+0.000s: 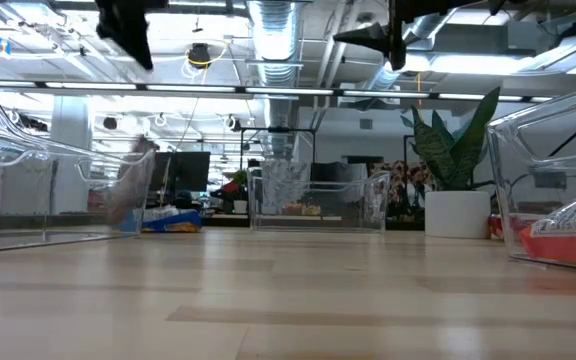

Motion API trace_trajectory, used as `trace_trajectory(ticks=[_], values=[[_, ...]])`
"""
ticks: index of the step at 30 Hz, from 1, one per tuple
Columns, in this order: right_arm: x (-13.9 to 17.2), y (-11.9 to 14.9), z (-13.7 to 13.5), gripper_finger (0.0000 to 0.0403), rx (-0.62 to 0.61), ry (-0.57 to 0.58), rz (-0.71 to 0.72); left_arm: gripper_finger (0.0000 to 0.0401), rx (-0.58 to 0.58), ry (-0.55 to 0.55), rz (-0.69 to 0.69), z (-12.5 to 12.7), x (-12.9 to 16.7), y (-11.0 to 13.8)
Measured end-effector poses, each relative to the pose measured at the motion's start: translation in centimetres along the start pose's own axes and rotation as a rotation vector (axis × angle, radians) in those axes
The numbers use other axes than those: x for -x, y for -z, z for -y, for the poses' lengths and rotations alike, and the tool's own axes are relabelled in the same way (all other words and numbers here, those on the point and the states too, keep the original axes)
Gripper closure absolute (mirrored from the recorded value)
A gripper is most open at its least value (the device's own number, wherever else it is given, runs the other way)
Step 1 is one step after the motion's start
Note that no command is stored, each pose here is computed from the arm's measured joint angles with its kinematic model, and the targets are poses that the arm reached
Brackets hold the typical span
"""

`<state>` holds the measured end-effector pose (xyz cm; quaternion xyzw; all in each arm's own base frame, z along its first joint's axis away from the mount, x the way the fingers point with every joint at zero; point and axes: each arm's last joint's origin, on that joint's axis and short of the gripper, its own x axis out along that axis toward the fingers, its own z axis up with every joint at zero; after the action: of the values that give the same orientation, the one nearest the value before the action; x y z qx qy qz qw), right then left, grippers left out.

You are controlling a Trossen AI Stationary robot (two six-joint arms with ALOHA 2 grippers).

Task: Sort Maruchan noodles
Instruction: Put the top left red noodle pack into the bottom left transparent bin

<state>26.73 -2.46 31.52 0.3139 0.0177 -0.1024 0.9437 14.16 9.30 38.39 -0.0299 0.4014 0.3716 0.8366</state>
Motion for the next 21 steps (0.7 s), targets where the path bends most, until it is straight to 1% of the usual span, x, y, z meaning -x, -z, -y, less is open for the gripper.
trace_trajectory(ticks=[3, 5, 7, 9, 12, 15, 18, 21], values=[[0.0, -0.1, 0.2, 0.0078, -0.001, 0.006, 0.005, 0.0401, -0.017, 0.062, 0.023, 0.7, 2.6, -0.5], [0.0, -0.2, 0.3, 0.0078, -0.002, 0.012, 0.008, 0.0401, -0.028, 0.092, 0.020, 1.2, 3.6, -0.4], [0.0, -0.3, 0.4, 0.0078, -0.003, 0.016, 0.012, 0.0401, -0.024, 0.102, 0.009, 1.7, 3.7, -0.2], [-0.1, -0.4, 0.6, 0.0078, -0.003, 0.021, 0.016, 0.0401, -0.020, 0.109, -0.016, 2.2, 3.2, 0.2], [-0.1, -0.6, 0.8, 0.0078, -0.006, 0.027, 0.020, 0.0394, -0.008, 0.116, -0.030, 2.9, 1.7, 0.6], [-0.1, -0.6, 0.9, 0.0078, -0.007, 0.029, 0.021, 0.0366, -0.002, 0.141, -0.043, 3.5, -0.7, 0.8], [-0.1, -0.6, 0.9, 0.0078, -0.007, 0.027, 0.020, 0.0316, 0.017, 0.144, -0.106, 3.3, -3.4, 0.6], [-0.1, -0.6, 0.8, 0.0078, -0.008, 0.025, 0.019, 0.0257, 0.070, 0.124, -0.227, 3.0, -6.9, 0.3]])
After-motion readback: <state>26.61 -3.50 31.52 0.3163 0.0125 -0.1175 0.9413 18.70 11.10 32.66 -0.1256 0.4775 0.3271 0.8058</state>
